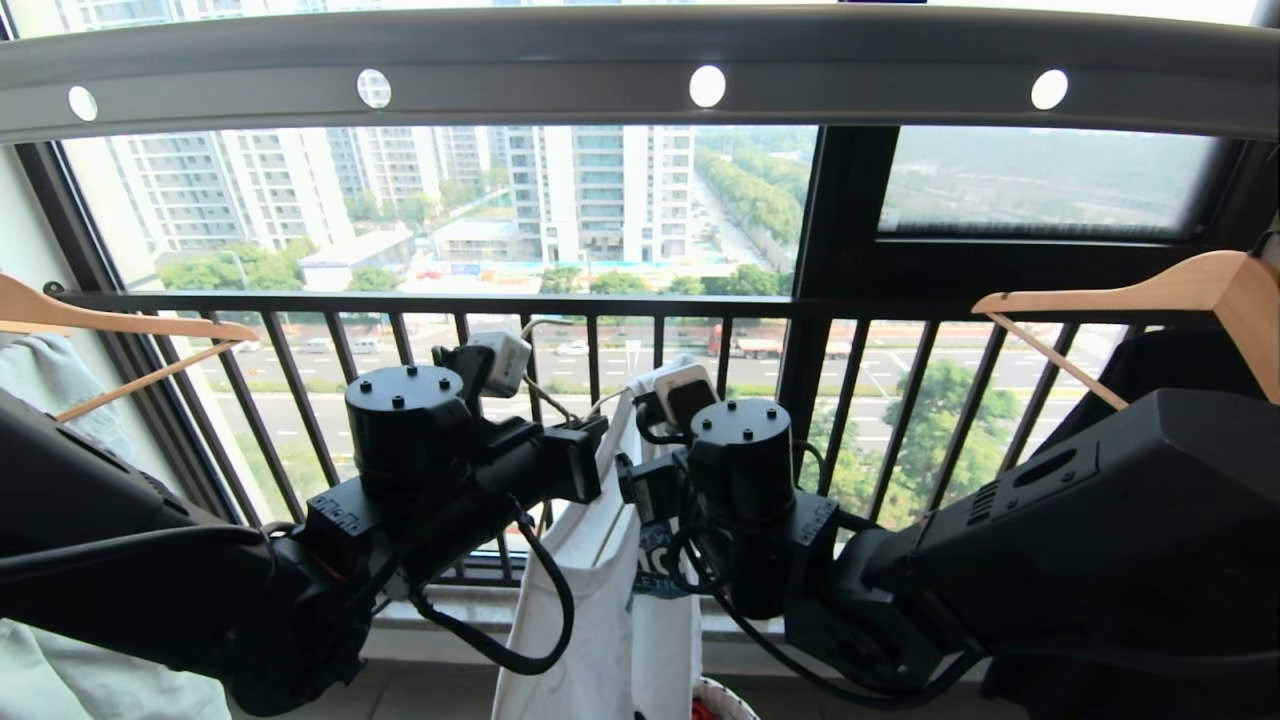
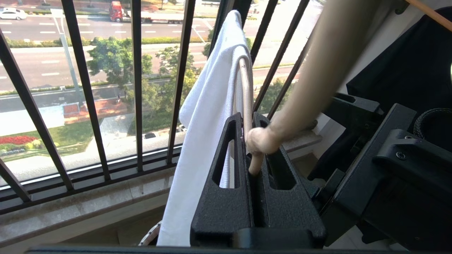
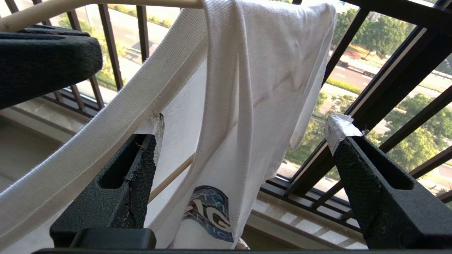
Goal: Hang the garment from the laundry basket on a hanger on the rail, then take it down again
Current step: Take the clothes off the clothes rack
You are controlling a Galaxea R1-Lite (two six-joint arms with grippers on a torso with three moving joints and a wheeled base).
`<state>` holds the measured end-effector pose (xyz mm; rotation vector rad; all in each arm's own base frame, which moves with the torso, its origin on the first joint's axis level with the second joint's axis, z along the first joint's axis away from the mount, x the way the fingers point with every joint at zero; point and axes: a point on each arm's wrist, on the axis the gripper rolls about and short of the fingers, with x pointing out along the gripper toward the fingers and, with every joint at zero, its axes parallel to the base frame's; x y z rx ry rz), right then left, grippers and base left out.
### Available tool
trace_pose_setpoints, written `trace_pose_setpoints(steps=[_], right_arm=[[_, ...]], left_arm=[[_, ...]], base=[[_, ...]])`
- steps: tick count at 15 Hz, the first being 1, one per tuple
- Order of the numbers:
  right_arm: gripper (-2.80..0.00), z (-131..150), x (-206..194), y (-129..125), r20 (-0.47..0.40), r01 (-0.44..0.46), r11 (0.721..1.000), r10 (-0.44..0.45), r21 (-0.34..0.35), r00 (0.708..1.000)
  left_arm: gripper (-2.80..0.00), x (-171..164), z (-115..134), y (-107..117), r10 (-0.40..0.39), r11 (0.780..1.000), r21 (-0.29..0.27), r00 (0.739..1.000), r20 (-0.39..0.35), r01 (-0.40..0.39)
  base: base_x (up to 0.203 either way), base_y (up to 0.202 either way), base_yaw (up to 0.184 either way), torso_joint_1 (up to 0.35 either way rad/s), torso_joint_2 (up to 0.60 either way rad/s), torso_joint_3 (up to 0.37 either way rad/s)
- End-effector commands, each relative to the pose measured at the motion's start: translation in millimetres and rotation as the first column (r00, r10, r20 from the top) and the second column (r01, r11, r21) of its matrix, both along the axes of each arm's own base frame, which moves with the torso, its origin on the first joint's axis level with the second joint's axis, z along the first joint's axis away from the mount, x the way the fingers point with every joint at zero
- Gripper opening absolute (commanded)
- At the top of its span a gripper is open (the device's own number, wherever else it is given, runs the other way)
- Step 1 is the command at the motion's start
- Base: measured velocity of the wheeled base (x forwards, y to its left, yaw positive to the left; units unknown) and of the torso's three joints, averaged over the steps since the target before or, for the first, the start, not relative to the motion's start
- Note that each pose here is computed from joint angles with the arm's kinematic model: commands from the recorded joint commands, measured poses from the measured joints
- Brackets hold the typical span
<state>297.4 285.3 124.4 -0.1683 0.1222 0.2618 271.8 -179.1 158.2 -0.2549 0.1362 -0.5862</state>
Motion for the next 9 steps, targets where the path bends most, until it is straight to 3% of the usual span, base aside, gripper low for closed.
trace_pose_setpoints(steps=[1, 9], right_arm=[[0.00, -1, 6, -3, 0.005, 0.018, 1.000, -0.018, -0.003, 1.000], [0.00, 2, 40, -16, 0.043, 0.139, 0.990, -0.140, 0.020, 0.989]], left_arm=[[-2.80, -1, 3, 0, 0.000, 1.000, -0.009, 1.000, 0.010, 0.000], [-2.80, 0, -1, 0, 0.000, 1.000, -0.003, 1.000, 0.000, 0.000]], base=[[0.000, 0.000, 0.000, 0.000, 0.00, 0.000], [0.000, 0.000, 0.000, 0.000, 0.00, 0.000]])
